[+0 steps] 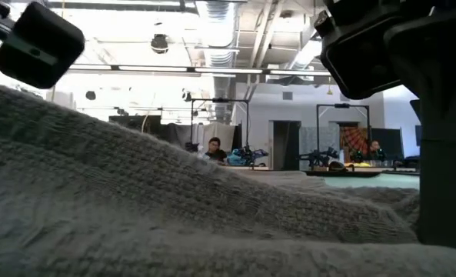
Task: Roll towel
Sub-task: Roll the gray towel
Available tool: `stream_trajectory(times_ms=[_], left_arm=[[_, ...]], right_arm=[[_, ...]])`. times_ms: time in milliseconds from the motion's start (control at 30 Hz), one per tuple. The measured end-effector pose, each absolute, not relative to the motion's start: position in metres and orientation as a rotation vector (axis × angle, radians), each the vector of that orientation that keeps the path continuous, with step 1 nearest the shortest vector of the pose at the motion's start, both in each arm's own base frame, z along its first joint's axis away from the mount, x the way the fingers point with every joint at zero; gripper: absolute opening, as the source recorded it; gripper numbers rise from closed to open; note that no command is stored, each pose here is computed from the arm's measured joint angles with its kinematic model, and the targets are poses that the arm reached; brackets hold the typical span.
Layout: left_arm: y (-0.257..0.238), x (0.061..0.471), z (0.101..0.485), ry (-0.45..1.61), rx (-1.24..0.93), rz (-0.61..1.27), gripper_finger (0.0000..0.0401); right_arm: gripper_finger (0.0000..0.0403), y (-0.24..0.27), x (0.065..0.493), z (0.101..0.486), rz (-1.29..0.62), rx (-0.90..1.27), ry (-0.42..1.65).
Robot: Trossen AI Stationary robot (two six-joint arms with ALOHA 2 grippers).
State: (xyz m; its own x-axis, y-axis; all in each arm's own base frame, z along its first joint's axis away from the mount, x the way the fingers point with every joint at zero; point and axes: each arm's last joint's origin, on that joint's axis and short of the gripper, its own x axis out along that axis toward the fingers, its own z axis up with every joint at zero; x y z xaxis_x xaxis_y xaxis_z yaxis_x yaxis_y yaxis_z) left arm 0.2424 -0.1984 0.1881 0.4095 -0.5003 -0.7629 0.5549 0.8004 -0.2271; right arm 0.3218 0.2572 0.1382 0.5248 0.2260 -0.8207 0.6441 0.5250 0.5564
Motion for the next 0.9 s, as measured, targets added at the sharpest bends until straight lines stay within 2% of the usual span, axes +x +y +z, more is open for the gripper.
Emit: stream_trajectory(times_ms=[100, 267, 400, 567, 700, 900], left_arm=[[-0.202, 0.24, 0.195, 0.877, 0.092, -0.655, 0.0063], [-0.225, 0.247, 0.203, 0.584, 0.212, -0.669, 0.006], [-0.231, 0.256, 0.192, 0.505, 0.301, -0.629, 0.0045], [-0.233, 0.264, 0.2, 0.356, 0.352, -0.604, 0.0018], [-0.229, 0.272, 0.196, 0.37, 0.295, -0.682, 0.0002], [-0.238, 0.294, 0.156, 0.46, 0.266, -0.782, 0.0]], right_arm=[[0.0025, 0.257, 0.322, 0.138, -0.313, 1.024, 1.024], [0.0025, 0.257, 0.322, 0.138, -0.318, 1.031, 1.024], [0.0025, 0.257, 0.322, 0.138, -0.319, 1.031, 1.024], [0.0025, 0.256, 0.322, 0.138, -0.322, 1.03, 1.025], [0.0025, 0.255, 0.323, 0.138, -0.326, 1.032, 1.023], [0.0025, 0.254, 0.323, 0.138, -0.329, 1.032, 1.024]])
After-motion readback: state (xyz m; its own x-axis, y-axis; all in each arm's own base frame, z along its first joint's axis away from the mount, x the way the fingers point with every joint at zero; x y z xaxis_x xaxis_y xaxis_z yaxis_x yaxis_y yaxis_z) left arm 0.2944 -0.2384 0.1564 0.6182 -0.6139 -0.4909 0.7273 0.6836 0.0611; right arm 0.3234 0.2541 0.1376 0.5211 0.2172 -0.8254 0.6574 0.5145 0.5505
